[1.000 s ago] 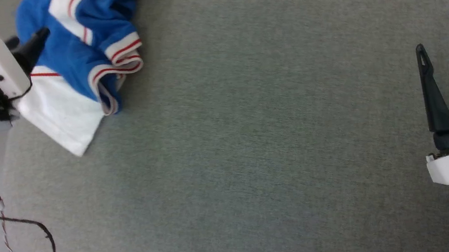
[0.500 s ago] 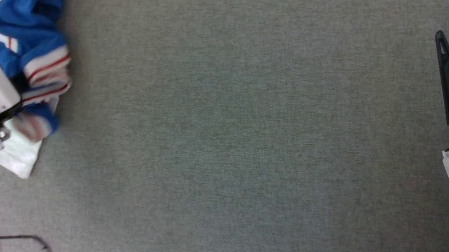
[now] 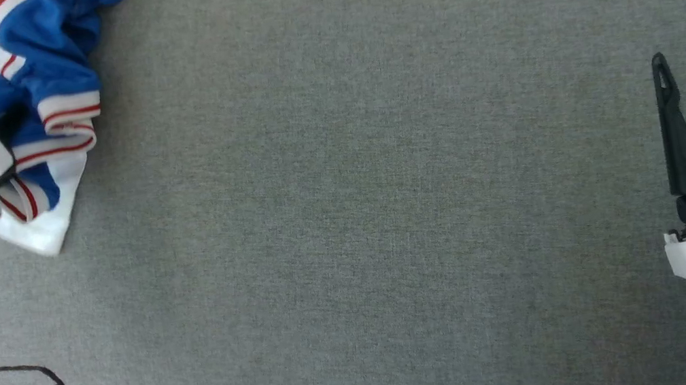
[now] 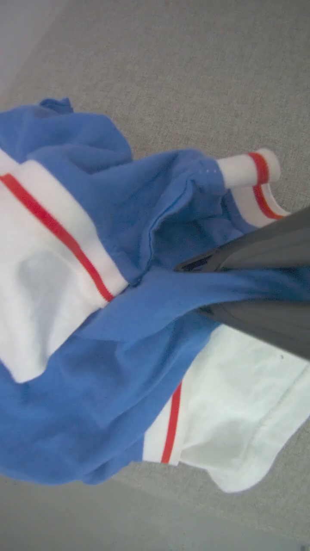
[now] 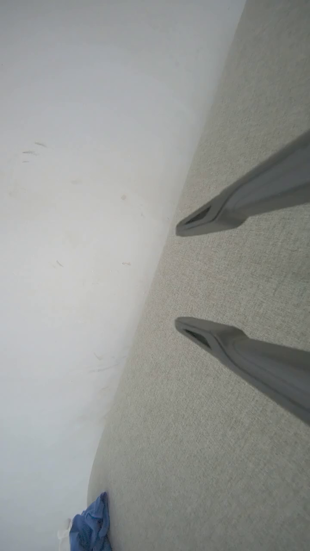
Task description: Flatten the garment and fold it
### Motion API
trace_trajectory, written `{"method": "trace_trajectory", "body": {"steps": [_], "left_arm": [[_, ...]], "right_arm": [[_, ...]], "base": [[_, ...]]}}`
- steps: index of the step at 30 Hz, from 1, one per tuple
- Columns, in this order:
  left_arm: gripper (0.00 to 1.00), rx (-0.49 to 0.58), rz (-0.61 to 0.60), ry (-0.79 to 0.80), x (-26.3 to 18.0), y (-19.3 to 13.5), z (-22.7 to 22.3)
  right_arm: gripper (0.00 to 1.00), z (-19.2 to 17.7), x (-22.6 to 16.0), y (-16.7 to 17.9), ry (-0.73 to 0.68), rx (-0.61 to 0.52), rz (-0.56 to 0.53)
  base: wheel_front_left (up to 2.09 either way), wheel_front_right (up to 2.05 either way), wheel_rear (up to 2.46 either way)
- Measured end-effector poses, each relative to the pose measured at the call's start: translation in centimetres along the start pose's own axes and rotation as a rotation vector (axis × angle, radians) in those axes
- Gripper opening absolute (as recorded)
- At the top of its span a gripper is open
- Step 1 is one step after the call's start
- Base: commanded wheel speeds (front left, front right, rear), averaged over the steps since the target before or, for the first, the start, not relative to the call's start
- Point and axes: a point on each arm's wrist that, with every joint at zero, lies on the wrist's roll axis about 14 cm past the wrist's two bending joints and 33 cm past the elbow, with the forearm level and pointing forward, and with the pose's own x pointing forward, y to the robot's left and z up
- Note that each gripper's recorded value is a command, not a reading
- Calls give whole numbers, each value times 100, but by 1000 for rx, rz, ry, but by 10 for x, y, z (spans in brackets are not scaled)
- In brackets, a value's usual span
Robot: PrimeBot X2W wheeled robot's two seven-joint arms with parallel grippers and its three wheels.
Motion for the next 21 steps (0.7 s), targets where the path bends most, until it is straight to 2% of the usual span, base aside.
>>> {"method": "trace_trajectory", "body": {"steps": [8, 21], "left_arm": [[0, 43, -89, -242, -47, -21, 62], [0, 211, -299, -590, -182, -98, 150]], "right_arm": [[100, 22, -8, -1, -66, 23, -12], [100, 66, -35, -12, -192, 96, -53]], "base": [[0, 0, 0], [0, 0, 0]]}}
